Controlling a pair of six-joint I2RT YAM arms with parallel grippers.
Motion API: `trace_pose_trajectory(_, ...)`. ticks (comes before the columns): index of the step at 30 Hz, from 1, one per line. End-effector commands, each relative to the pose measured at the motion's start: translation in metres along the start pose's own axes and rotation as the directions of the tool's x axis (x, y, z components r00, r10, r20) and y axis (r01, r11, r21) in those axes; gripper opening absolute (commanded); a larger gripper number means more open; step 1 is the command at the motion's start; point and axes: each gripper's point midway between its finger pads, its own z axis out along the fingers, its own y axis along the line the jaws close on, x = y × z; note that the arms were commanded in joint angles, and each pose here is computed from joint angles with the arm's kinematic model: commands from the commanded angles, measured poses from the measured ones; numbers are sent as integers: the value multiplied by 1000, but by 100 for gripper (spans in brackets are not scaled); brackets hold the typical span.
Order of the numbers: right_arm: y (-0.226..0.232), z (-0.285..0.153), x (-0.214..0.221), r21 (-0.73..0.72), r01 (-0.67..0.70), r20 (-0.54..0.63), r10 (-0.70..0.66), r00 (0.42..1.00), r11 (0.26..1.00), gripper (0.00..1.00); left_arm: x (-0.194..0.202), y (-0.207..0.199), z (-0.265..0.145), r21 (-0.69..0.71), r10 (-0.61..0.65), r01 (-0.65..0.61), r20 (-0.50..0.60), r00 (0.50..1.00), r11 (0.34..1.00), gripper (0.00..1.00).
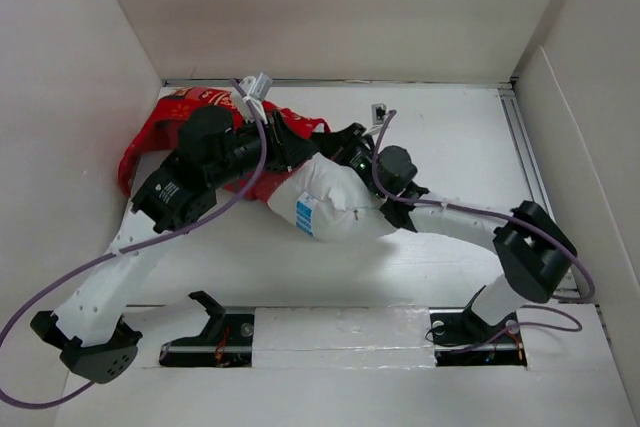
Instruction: Put the pillow into the pillowcase
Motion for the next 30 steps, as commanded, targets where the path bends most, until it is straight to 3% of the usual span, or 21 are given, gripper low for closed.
trace_pose_trajectory(1,27,11,8,-101,-44,57,50,997,994,0,-24,-74,-28,358,13,-63,139,990,932,0)
trace_pose_trajectory(3,21,16,24,-92,-48,33,52,998,995,0,-5,-58,-18,337,-12,-26,110,994,941,0)
trace_pose_trajectory(5,20,16,47,-100,-12,-36,8,999,995,1,23,-20,-1,226,-38,21,71,997,974,0)
trace_pose_trajectory(6,17,13,52,-99,-11,-55,6,998,995,9,35,-5,6,173,-49,40,50,998,984,0)
trace_pose_trajectory(7,5,9,64,-81,0,-86,-7,996,997,21,43,7,6,133,-56,49,50,997,990,0)
trace_pose_trajectory(8,8,2,66,-118,-3,-89,-7,996,993,49,64,30,13,69,-67,65,25,997,995,0)
trace_pose_trajectory(11,-11,-32,72,-122,-9,-117,-5,993,993,82,81,59,10,-25,-109,111,43,993,994,0)
trace_pose_trajectory(13,-30,-64,50,-67,0,-86,-5,996,998,86,105,88,12,-120,-121,122,15,993,985,0)
trace_pose_trajectory(17,-58,-83,21,66,46,-42,-44,998,997,86,115,107,13,-190,-138,138,13,990,972,0)
trace_pose_trajectory(18,-95,-93,23,225,73,-78,-57,995,971,100,122,112,15,-205,-142,138,-3,990,969,0)
trace_pose_trajectory(19,-99,-88,14,278,98,-81,-78,994,956,100,122,112,15,-205,-142,138,-4,990,969,0)
trace_pose_trajectory(20,-146,-104,33,488,206,-241,-95,966,848,100,132,121,14,-253,-162,148,-34,986,956,0)
trace_pose_trajectory(21,-149,-104,29,498,205,-234,-97,967,843,100,132,121,14,-253,-162,148,-34,986,956,0)
trace_pose_trajectory(24,-183,-91,48,540,284,-377,-74,923,792,100,142,136,4,-370,-210,179,-44,977,912,0)
trace_pose_trajectory(27,-203,-94,78,513,297,-501,0,866,805,100,140,147,-10,-445,-241,217,4,971,869,0)
trace_pose_trajectory(30,-211,-86,100,414,322,-591,-18,806,851,100,135,175,-40,-589,-275,307,145,950,747,0)
